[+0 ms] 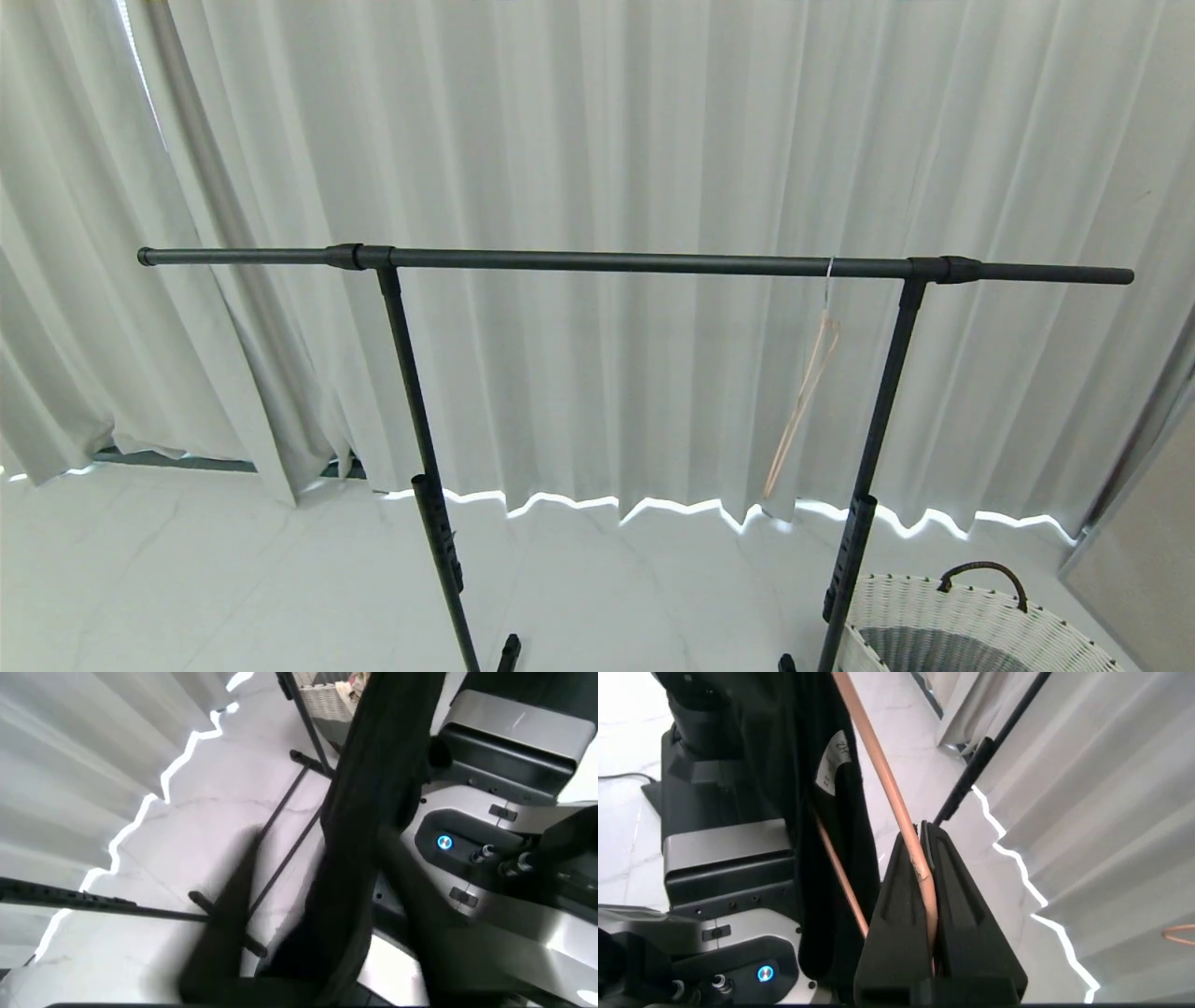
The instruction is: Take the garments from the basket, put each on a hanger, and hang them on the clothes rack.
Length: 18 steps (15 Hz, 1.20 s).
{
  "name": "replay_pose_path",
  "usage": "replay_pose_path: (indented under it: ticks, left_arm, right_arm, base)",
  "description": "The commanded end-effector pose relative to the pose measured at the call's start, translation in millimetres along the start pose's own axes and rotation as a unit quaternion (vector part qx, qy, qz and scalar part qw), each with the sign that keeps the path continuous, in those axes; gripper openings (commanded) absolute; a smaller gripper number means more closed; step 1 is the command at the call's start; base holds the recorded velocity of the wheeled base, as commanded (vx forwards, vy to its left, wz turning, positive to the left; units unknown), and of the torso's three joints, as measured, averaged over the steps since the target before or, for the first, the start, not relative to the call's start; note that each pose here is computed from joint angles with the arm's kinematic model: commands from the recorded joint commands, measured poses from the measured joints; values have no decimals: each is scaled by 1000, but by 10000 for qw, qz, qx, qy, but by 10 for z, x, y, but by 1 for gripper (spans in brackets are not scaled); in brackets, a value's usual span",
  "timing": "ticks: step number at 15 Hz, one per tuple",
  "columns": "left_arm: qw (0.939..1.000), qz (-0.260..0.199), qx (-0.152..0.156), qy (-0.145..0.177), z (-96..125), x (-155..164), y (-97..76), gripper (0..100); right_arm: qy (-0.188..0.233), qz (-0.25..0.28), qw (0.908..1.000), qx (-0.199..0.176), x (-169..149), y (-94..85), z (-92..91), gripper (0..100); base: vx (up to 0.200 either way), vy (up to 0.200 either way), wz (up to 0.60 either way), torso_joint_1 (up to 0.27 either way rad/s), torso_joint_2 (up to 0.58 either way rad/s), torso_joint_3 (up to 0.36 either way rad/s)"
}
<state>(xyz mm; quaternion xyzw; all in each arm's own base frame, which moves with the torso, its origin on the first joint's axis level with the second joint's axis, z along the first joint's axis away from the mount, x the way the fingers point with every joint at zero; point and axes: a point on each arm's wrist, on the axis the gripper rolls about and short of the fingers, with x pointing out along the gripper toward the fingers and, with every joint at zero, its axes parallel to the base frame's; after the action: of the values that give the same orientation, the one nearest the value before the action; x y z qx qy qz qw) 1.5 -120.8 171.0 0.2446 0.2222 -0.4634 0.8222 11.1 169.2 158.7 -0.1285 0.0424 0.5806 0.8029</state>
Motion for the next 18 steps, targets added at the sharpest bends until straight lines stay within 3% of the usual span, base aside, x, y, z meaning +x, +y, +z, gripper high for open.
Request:
replay_pose_path:
  ticks: [1, 8, 9, 12, 14, 16, 18]
  left_arm:
    - [10000, 20, -25, -17, -12, -9, 14, 0]
    - [9999, 135, -77, 14, -14, 9, 38, 0]
    - [9998, 188, -99, 21, -13, 14, 54, 0]
    - [9987, 511, -16, 12, -4, 17, 132, 0]
    - [9946, 1040, 54, 25, -1, -3, 296, 0]
    - [9885, 1502, 176, 74, -16, -53, 451, 0]
    - [9726, 2290, 399, -74, 9, -163, 668, 0]
  right_arm:
    - [-6, 10, 10000, 0, 4, 4, 3, 0]
    - [-3, -20, 10000, -52, 5, 0, 3, 0]
    - [-2, -28, 10000, -59, 5, 0, 3, 100]
    - [32, -161, 9998, -141, 5, -26, -11, 100]
    - [103, -653, 9978, -66, 29, -145, -20, 100]
    - [150, -865, 9961, -18, 40, -221, -34, 100]
    - [247, -1025, 9944, 33, 71, -282, -63, 100]
  base:
    - [0, 0, 0, 0, 0, 0]
    - [0, 0, 0, 0, 0, 0]
    - [0, 0, 0, 0, 0, 0]
    - [0, 0, 0, 0, 0, 0]
    - [0, 0, 0, 0, 0, 0]
    - [0, 0, 0, 0, 0, 0]
    - [0, 0, 0, 0, 0, 0]
